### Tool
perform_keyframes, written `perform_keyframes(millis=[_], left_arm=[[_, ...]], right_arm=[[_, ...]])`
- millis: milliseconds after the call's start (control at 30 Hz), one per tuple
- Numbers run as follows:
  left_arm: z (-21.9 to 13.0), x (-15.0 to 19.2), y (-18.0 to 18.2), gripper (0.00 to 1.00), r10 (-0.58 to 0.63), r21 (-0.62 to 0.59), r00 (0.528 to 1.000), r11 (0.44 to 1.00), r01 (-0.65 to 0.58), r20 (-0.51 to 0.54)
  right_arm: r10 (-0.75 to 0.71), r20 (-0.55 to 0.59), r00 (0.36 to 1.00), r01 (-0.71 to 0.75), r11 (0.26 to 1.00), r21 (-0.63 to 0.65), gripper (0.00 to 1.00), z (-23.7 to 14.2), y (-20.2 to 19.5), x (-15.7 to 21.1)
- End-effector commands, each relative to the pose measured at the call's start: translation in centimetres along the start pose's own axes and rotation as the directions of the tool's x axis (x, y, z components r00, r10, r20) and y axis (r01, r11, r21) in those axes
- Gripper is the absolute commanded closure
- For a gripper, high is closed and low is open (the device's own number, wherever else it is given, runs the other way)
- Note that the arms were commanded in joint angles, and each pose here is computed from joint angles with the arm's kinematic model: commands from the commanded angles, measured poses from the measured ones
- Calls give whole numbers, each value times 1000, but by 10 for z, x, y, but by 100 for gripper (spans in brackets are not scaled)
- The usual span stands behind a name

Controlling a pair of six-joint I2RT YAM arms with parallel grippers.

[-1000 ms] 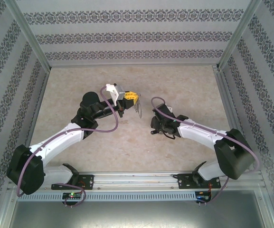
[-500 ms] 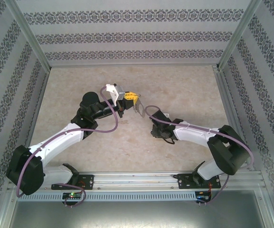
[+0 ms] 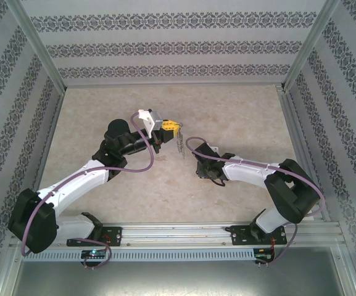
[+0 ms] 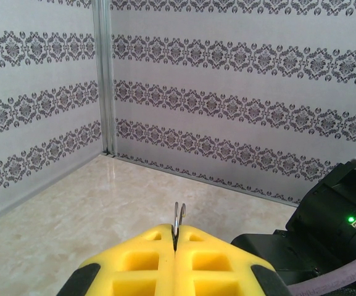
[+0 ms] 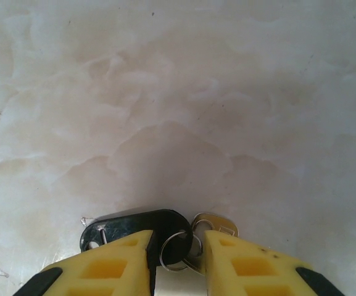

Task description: Put the keys on the keyring

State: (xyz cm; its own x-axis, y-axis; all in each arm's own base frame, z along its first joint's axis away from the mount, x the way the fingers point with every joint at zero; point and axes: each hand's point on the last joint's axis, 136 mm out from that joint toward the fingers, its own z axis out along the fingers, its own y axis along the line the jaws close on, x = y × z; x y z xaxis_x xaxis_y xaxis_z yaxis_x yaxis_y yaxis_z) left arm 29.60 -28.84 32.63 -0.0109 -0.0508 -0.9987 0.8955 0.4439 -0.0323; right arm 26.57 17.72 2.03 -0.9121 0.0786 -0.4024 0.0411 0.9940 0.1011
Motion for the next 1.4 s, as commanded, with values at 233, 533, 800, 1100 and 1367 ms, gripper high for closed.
perform_keyframes(millis=[233, 533, 800, 1100, 1367], left_arm=[[-1, -16, -10, 100, 24, 35, 999, 999, -25, 48], [0, -15, -10, 100, 15, 40, 999, 999, -17, 50], [0, -16, -11, 100, 13, 47, 998, 999, -16, 58], [1, -16, -11, 100, 12, 49, 998, 999, -15, 59], [2, -16, -11, 100, 5, 53, 998, 999, -8, 60]], right_arm=[[-24, 2, 1000, 24, 999, 34, 75, 3, -4, 2], [-14, 29, 999, 14, 1000, 16, 86, -7, -5, -1], [-9, 45, 999, 8, 1000, 20, 99, -14, -14, -4], [-46, 47, 998, 46, 999, 2, 68, -17, -14, -1], [-145, 35, 989, 144, 989, 23, 67, -11, -9, -4]])
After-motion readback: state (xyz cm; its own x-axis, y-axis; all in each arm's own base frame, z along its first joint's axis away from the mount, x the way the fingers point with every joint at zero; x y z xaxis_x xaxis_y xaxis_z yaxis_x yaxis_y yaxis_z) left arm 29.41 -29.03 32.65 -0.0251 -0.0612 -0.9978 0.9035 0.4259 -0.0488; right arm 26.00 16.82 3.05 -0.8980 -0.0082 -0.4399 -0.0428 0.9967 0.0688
